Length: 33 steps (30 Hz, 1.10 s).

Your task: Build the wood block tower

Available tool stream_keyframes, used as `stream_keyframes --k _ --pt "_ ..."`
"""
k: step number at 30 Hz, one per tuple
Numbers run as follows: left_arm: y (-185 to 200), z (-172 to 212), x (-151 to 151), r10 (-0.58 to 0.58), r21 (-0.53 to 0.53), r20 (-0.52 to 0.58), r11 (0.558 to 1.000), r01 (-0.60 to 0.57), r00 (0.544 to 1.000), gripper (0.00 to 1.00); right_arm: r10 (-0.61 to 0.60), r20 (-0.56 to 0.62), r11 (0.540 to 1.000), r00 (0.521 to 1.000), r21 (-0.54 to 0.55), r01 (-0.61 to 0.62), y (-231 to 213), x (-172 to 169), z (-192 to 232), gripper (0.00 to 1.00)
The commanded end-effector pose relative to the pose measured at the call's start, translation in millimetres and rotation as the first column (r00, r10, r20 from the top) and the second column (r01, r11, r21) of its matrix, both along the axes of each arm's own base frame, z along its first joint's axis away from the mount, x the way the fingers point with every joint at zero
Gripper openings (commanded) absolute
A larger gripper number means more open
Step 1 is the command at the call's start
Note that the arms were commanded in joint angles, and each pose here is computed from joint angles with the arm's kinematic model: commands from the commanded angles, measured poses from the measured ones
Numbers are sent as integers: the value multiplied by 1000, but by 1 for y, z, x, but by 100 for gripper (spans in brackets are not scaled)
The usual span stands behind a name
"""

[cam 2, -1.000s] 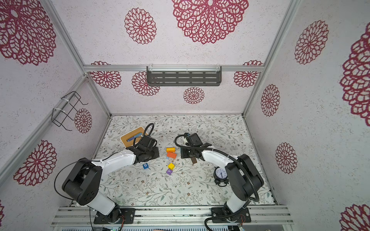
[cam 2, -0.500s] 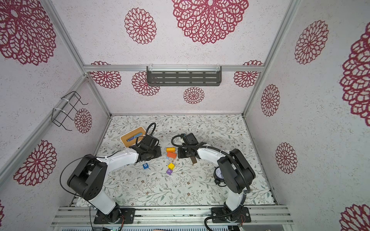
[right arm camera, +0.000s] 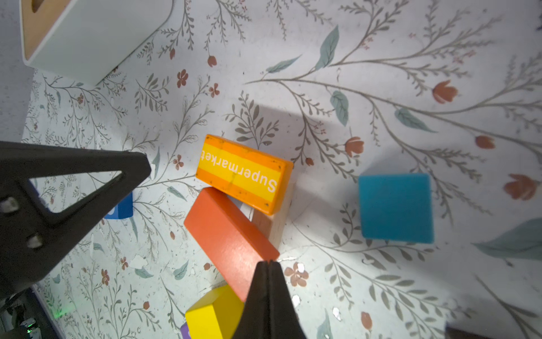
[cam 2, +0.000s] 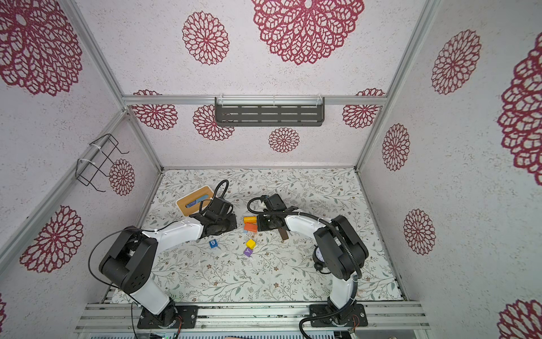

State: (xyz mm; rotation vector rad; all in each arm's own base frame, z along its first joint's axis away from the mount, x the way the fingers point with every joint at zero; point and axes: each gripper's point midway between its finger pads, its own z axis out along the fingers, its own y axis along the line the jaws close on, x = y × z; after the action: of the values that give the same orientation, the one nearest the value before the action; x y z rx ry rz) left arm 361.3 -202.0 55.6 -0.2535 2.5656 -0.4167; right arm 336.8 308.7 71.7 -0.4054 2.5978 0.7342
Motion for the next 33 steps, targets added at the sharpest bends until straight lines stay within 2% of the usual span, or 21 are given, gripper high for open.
stream_keyframes --k 1,14,33 --pt "-8 4 7 1 -23 19 1000 -1 1000 0 2 -4 1000 1000 12 -2 6 2 3 0" --pt "-8 5 6 2 -26 21 1000 -1 1000 0 -44 42 999 998 -15 45 -7 5 17 0" --pt "-13 5 7 -2 -41 21 999 2 1000 0 -7 -22 999 1000 40 8 10 1 4 0"
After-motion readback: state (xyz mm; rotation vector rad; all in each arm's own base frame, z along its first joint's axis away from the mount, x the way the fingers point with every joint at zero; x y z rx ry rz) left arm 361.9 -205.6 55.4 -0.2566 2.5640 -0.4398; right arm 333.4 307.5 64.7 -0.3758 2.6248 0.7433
